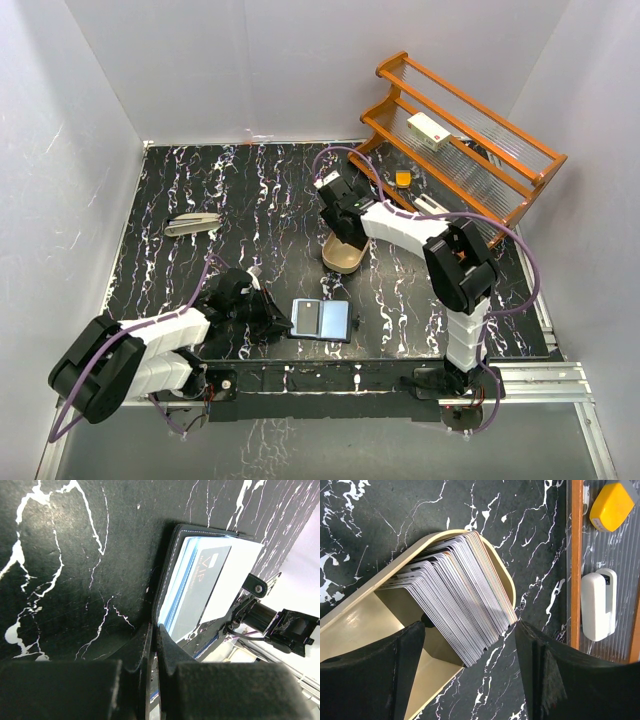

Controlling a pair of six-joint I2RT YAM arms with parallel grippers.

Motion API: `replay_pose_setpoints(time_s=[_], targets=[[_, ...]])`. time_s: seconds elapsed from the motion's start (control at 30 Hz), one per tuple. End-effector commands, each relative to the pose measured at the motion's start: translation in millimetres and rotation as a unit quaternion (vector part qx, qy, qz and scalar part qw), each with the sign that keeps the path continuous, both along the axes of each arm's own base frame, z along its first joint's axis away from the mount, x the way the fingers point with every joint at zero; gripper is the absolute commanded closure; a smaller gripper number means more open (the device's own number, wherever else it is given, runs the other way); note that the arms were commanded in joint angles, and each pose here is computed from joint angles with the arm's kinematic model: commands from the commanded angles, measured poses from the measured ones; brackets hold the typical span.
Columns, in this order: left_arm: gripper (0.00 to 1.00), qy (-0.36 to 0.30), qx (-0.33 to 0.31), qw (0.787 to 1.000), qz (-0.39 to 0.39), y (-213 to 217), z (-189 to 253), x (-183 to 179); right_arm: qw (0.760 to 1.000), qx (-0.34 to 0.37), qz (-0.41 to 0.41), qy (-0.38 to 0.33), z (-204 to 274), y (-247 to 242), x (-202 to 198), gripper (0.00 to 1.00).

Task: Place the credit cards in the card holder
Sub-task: Pick up the credit card from the storage box.

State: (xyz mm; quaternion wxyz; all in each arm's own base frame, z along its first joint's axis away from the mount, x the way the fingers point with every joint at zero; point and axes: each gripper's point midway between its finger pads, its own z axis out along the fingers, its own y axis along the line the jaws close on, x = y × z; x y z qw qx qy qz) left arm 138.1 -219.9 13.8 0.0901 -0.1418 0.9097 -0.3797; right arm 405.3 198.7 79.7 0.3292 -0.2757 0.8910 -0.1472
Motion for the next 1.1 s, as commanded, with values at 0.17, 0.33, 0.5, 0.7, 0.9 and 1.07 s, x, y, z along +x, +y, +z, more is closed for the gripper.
replay_pose_setpoints(time_s=[0.17,0.33,0.5,0.7,0.9,1.07], targets=[[1.0,0.017,0.021,1.0,-0.01,6,-13,-10,0.999,-0.025,-0.002,-0.026,6,-4,25,0.31],[1.0,0.018,0.022,1.0,-0.01,7,-14,-10,0.999,-0.031,-0.008,-0.027,6,-8,26,0.39],[1.0,0.017,0.022,1.0,-0.011,6,-13,-9,0.999,-0.028,-0.009,-0.032,12,-9,26,0.46],[1.0,0.019,0.021,1.0,-0.009,6,-13,-9,0.999,-0.031,-0.012,-0.038,17,-12,26,0.53],[1.0,0.018,0.022,1.0,-0.008,6,-13,-9,0.999,-0.031,-0.012,-0.041,20,-13,26,0.6],[1.0,0.019,0.022,1.0,-0.007,6,-13,-9,0.999,-0.031,-0.012,-0.043,22,-13,25,0.66]])
